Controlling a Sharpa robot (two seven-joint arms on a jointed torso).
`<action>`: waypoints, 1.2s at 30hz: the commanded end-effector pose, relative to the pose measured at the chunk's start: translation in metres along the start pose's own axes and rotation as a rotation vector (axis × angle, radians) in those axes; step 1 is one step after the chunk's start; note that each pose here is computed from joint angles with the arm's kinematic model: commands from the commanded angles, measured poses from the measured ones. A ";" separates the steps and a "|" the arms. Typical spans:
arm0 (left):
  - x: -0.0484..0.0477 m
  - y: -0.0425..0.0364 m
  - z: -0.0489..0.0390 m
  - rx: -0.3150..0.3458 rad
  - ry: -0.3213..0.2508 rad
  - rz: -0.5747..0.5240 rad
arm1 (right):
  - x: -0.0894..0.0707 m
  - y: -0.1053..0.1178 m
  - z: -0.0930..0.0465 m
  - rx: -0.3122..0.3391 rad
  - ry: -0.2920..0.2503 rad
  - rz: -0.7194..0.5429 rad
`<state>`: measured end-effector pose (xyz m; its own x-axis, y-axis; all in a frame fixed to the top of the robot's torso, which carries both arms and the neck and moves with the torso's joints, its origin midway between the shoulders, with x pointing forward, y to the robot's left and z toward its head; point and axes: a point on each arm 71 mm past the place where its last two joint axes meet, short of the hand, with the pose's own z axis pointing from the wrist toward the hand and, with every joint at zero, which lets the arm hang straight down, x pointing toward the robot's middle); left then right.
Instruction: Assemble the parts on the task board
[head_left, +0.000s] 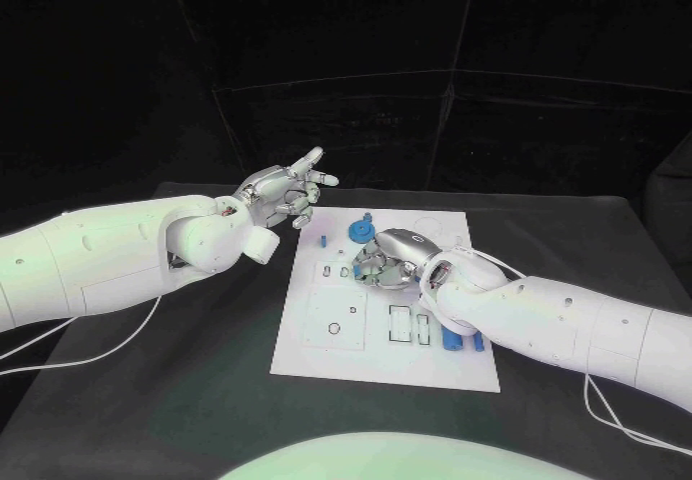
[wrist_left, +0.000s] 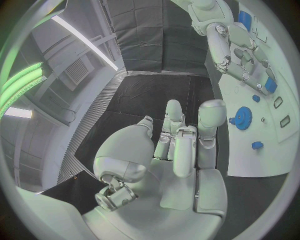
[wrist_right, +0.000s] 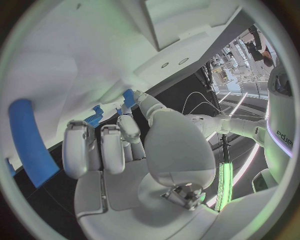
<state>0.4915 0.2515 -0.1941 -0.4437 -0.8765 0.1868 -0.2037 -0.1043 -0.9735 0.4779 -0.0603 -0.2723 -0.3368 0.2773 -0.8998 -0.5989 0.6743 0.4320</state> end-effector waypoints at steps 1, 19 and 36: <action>0.0020 -0.0015 0.0006 0.007 0.021 0.004 | 0.004 -0.002 -0.001 0.014 0.040 -0.018; 0.0019 -0.0013 0.0011 0.006 0.021 0.004 | 0.002 -0.002 -0.001 0.016 0.017 -0.020; 0.0019 -0.0010 0.0014 0.003 0.023 0.004 | 0.001 0.000 -0.001 0.009 -0.007 -0.019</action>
<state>0.4920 0.2507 -0.1944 -0.4503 -0.8736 0.1846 -0.2051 -0.1000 -0.9736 0.4766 -0.0611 -0.2754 -0.3351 0.2610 -0.9053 -0.5919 0.6893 0.4178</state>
